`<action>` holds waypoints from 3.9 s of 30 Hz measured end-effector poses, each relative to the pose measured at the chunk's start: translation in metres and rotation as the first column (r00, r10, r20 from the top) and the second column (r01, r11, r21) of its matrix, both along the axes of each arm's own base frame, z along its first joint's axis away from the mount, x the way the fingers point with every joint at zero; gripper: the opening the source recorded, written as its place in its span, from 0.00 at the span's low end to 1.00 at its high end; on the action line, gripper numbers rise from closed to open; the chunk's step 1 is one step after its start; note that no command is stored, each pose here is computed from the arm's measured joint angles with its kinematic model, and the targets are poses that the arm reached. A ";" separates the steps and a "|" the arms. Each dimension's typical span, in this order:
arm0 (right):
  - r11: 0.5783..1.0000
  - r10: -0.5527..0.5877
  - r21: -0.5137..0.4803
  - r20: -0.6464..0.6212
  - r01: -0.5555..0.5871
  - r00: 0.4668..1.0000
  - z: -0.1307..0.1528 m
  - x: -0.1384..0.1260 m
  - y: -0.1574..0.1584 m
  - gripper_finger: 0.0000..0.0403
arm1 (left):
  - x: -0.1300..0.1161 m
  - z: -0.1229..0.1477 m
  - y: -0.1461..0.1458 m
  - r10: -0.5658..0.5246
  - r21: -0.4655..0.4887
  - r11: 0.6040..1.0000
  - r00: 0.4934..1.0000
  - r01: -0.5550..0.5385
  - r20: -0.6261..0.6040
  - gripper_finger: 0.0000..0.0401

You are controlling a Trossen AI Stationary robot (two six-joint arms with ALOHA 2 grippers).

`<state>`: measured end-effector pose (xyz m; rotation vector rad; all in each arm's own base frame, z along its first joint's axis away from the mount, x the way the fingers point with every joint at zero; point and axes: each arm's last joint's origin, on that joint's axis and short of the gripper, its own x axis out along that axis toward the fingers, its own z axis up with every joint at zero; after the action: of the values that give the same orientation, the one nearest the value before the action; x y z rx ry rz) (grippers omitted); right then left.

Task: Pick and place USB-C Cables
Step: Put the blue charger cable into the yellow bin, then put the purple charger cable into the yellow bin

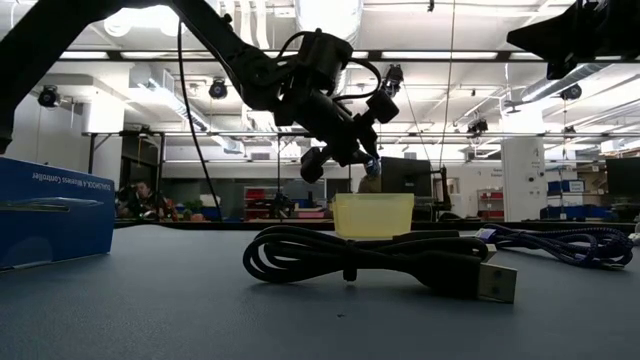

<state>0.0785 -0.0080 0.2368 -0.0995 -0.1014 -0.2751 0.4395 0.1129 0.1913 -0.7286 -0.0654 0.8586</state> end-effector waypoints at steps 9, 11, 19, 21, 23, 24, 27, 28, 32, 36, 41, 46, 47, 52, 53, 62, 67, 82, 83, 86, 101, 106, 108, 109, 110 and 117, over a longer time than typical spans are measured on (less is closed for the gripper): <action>1.000 0.000 0.000 0.000 0.000 1.000 0.000 0.000 0.000 0.02 | 0.000 0.000 0.000 0.001 0.000 1.000 1.000 -0.001 -0.002 0.05; 1.000 0.000 0.000 0.000 0.000 1.000 0.000 0.000 0.000 0.02 | 0.000 0.000 0.000 0.006 0.001 1.000 1.000 -0.006 -0.002 0.05; 1.000 -0.002 -0.008 -0.002 0.002 1.000 0.000 0.000 0.000 0.02 | 0.003 -0.013 0.003 0.025 0.000 1.000 0.999 -0.025 -0.031 0.05; 1.000 -0.002 -0.008 -0.002 0.001 1.000 0.000 0.000 0.000 0.02 | 0.005 -0.020 0.004 0.024 -0.004 1.000 0.999 -0.024 -0.044 0.05; 1.000 -0.003 -0.008 -0.001 0.003 1.000 0.000 0.000 0.000 0.02 | 0.005 -0.021 0.004 0.022 -0.006 1.000 0.999 -0.022 -0.050 0.05; 1.000 -0.002 -0.008 -0.001 0.002 1.000 0.000 0.000 0.000 0.02 | 0.005 -0.019 0.004 0.023 -0.004 1.000 0.999 -0.023 -0.040 0.05; 1.000 -0.002 -0.008 -0.001 0.002 1.000 0.000 0.000 0.000 0.02 | 0.004 -0.018 0.007 0.032 -0.001 0.999 0.999 -0.032 -0.032 0.05; 1.000 -0.002 -0.008 -0.001 0.002 1.000 0.000 0.000 0.000 0.02 | 0.004 -0.018 0.009 0.036 -0.002 0.999 0.999 -0.036 -0.038 0.05; 1.000 -0.002 -0.008 -0.001 0.002 1.000 0.000 0.000 0.000 0.02 | 0.003 -0.019 0.011 0.043 -0.001 0.999 0.998 -0.043 -0.039 0.05; 1.000 -0.002 -0.008 -0.001 0.002 1.000 0.000 0.000 0.000 0.02 | 0.001 -0.022 0.010 0.039 -0.005 0.999 0.998 -0.040 -0.057 0.05; 1.000 -0.003 -0.013 -0.003 0.003 1.000 0.000 0.000 0.000 0.02 | 0.001 -0.022 0.010 0.040 -0.004 0.999 0.998 -0.041 -0.053 0.05; 1.000 -0.003 -0.014 -0.003 0.003 1.000 0.000 0.000 0.000 0.02 | 0.001 -0.023 0.010 0.039 -0.004 0.999 0.998 -0.040 -0.053 0.05; 1.000 -0.003 -0.014 -0.003 0.003 1.000 0.000 0.000 0.000 0.02 | 0.001 -0.023 0.010 0.039 -0.004 0.999 0.998 -0.040 -0.054 0.05; 1.000 -0.002 -0.011 -0.002 0.002 1.000 0.000 0.000 0.000 0.02 | 0.001 -0.023 0.010 0.039 -0.004 0.999 0.998 -0.039 -0.054 0.05; 1.000 -0.002 -0.009 -0.002 0.002 1.000 0.000 0.000 0.000 0.02 | 0.001 -0.023 0.010 0.039 -0.005 0.999 0.998 -0.039 -0.054 0.05; 1.000 -0.002 -0.008 -0.001 0.002 1.000 0.000 0.000 0.000 0.02 | 0.001 -0.022 0.010 0.039 -0.004 0.999 0.998 -0.039 -0.053 0.07; 1.000 -0.002 -0.008 -0.001 0.002 1.000 0.000 0.000 0.000 0.02 | 0.001 -0.022 0.010 0.038 -0.005 0.999 0.998 -0.039 -0.053 0.14; 1.000 -0.002 -0.009 -0.002 0.002 1.000 0.000 0.000 0.000 0.02 | 0.001 -0.022 0.010 0.038 -0.004 0.999 0.998 -0.039 -0.052 0.18; 1.000 -0.002 -0.009 -0.001 0.002 1.000 0.000 0.000 0.000 0.02 | 0.001 -0.022 0.010 0.039 -0.004 0.999 0.998 -0.039 -0.052 0.18; 1.000 -0.002 -0.008 -0.001 0.002 1.000 0.000 0.000 0.000 0.02 | 0.001 -0.022 0.010 0.038 -0.004 0.999 0.998 -0.039 -0.052 0.18; 1.000 0.002 0.018 0.036 -0.003 0.999 0.003 0.000 0.000 0.02 | -0.001 0.024 -0.013 -0.150 0.106 0.982 0.987 0.156 -0.058 0.18; 0.997 0.010 0.077 0.065 -0.015 0.998 0.004 -0.001 0.000 0.02 | -0.007 0.060 -0.039 -0.232 0.274 0.925 0.962 0.265 -0.145 0.18; 0.994 0.022 0.108 0.085 -0.031 0.996 0.005 -0.001 0.000 0.02 | -0.013 0.076 -0.051 -0.256 0.336 0.890 0.948 0.308 -0.191 0.18; 0.991 0.035 0.122 0.090 -0.046 0.995 0.005 -0.001 0.001 0.02 | -0.016 0.083 -0.056 -0.263 0.368 0.871 0.942 0.325 -0.209 0.18; 0.989 0.050 0.137 0.094 -0.063 0.994 0.005 -0.001 0.001 0.02 | -0.020 0.092 -0.062 -0.269 0.394 0.851 0.933 0.347 -0.240 0.18; 0.965 0.104 0.228 0.107 -0.126 0.989 0.004 0.004 0.002 0.02 | -0.054 0.130 -0.097 -0.298 0.476 0.718 0.843 0.508 -0.448 0.18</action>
<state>0.0828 -0.0056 0.2404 0.1538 -0.1672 -0.1734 0.3857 0.0156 0.3212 0.0110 0.1423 0.4720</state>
